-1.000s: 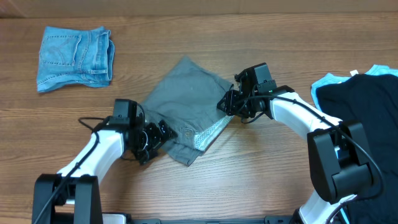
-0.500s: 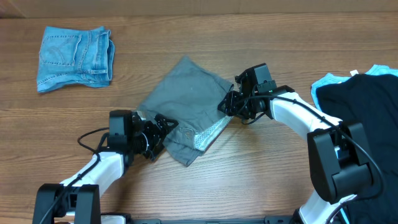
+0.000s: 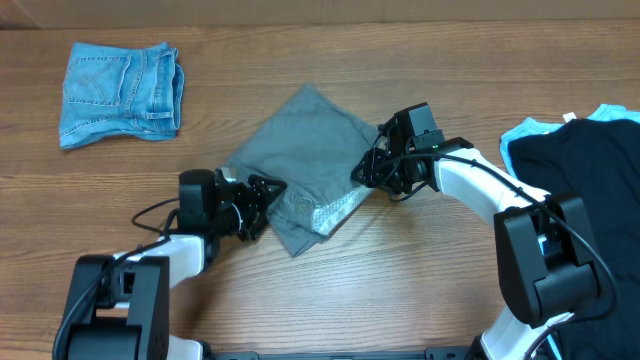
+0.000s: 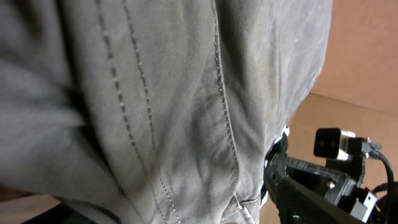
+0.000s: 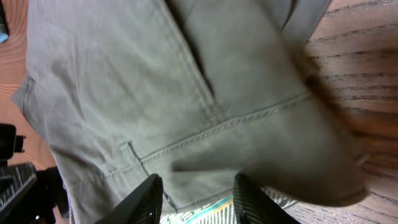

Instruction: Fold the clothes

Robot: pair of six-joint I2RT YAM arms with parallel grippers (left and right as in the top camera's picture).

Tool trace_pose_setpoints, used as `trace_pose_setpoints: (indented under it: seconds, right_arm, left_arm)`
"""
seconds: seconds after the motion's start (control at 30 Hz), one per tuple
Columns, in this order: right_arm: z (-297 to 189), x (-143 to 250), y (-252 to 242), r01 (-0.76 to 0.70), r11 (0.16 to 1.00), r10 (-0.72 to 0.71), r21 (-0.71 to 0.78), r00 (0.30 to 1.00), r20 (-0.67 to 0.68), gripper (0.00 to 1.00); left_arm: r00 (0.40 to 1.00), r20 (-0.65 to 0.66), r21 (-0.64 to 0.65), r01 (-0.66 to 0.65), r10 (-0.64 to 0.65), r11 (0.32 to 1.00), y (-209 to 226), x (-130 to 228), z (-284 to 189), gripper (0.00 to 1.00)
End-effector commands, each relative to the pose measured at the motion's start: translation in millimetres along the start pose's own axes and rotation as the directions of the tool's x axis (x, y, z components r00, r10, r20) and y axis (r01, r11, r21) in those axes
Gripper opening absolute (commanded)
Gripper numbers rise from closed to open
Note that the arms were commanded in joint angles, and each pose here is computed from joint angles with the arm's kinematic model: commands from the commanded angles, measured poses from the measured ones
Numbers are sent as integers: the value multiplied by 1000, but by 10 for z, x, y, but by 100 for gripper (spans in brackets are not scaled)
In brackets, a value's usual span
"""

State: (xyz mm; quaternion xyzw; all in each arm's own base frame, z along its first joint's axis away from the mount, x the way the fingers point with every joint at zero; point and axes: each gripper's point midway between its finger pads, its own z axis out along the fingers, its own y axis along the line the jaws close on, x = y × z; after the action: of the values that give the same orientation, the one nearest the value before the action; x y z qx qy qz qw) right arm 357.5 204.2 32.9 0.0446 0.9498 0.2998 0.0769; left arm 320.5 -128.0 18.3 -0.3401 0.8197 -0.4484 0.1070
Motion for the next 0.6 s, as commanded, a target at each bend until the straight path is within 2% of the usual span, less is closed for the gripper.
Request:
trace_pose_setpoints:
  seconds: [0.0,0.13,0.23,0.37,0.5,0.57]
  right_arm:
    - [7,-23,10,10,1000,-10,7,1000,4,40]
    - [3,22,31,17,1000,-17,-7,1000,-17,37]
    - [-84,131,352,183,967,-196,-180,979,-58,31]
    - [-250,146,550,194,954,-212,-230,975,-60,24]
    - [-249,235,763,221,928,-252,-300,965,-68,20]
    - [-168,285,785,240,929,-270,-282,960,-74,20]
  left_arm:
    - [997,82,-215,34,-16,976,623,-79,101,82]
    - [999,36,-266,26,-17,964,755,16,67,87]
    - [1000,18,-286,15,-10,958,838,13,4,87]
    - [1000,-14,-264,-4,1,965,864,-10,-76,85]
    - [997,-68,-234,-41,25,971,878,29,-141,98]
    - [996,-83,-226,-37,19,974,887,47,-168,100]
